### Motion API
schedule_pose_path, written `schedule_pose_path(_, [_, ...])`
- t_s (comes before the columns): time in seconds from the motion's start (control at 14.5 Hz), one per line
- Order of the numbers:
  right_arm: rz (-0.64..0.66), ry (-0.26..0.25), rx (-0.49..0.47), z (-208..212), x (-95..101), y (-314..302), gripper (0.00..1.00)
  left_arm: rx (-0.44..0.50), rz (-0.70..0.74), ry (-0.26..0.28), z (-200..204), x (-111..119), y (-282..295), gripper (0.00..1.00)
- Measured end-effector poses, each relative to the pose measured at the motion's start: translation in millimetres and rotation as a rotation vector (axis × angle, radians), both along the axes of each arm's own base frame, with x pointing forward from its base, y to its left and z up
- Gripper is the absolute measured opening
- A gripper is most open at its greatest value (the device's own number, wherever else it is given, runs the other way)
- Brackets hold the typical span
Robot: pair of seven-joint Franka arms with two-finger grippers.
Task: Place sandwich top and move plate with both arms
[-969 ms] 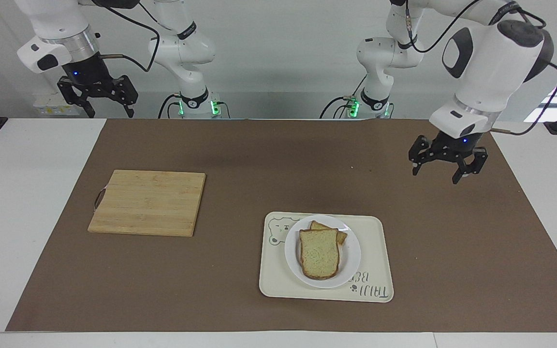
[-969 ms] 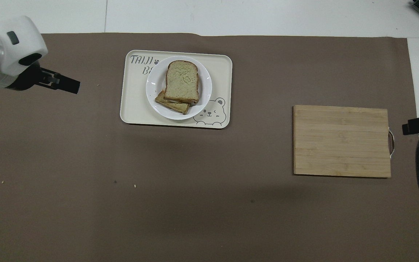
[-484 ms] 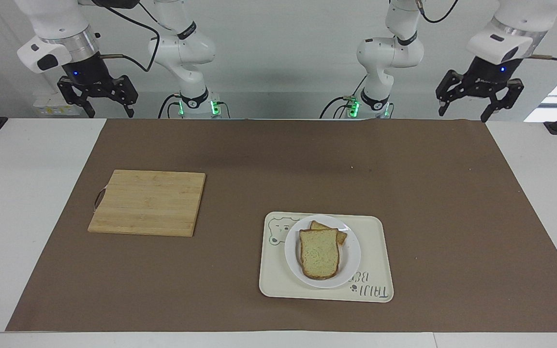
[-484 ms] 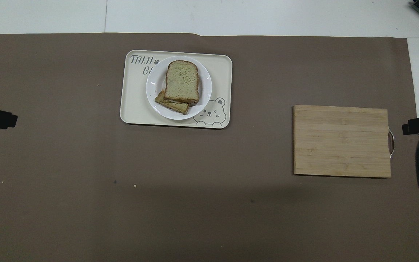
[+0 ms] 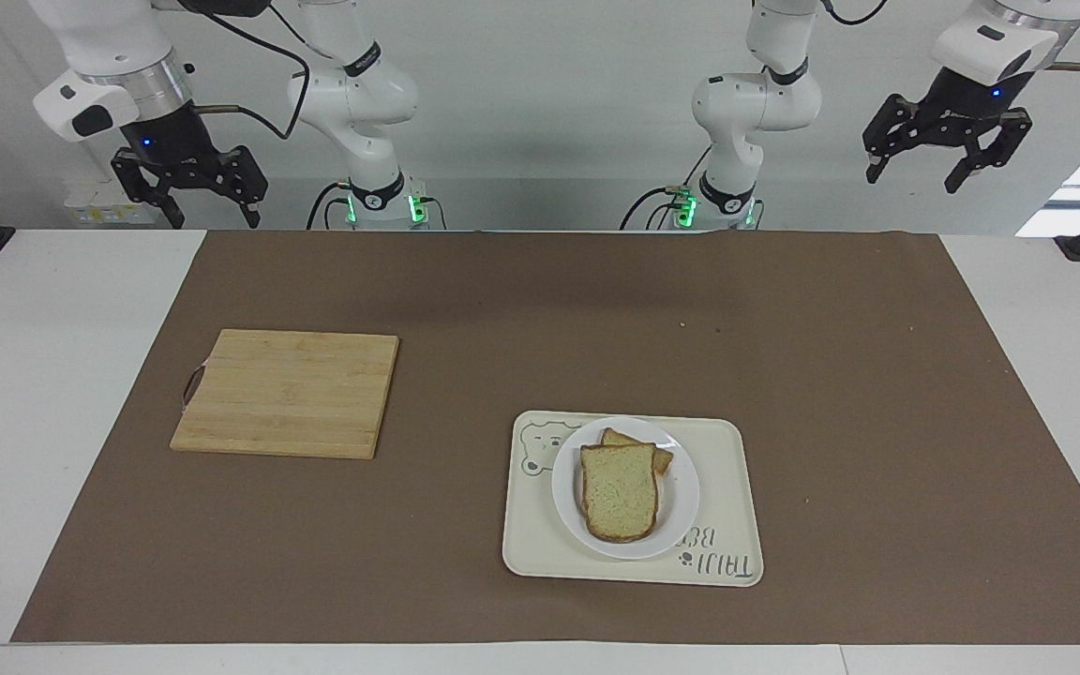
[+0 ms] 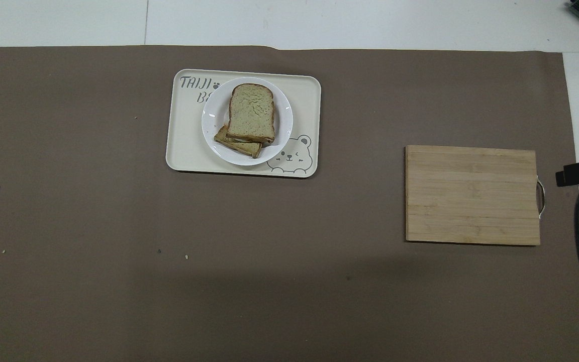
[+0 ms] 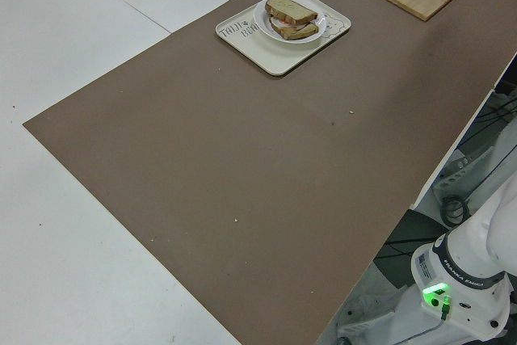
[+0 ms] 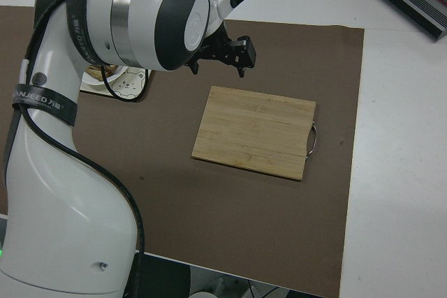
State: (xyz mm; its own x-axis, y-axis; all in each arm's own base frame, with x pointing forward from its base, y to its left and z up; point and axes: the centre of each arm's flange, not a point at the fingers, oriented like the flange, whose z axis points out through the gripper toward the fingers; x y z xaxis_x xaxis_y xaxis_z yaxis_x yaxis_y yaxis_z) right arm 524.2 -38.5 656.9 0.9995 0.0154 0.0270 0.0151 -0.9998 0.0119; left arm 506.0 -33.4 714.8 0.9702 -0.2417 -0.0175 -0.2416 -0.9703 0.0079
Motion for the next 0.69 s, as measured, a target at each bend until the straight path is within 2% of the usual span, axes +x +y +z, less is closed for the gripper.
schedule_pose_path(0.14, [0.0, 0.0, 0.0, 0.0, 0.0, 0.0, 1.0, 0.001, 0.0, 0.016, -1.6, -1.5, 0.1, 1.0])
schedule_pose_path(0.69, [0.0, 0.0, 0.0, 0.0, 0.0, 0.0, 1.0, 0.001, 0.004, 0.017, -1.6, -1.6, 2.1, 1.0])
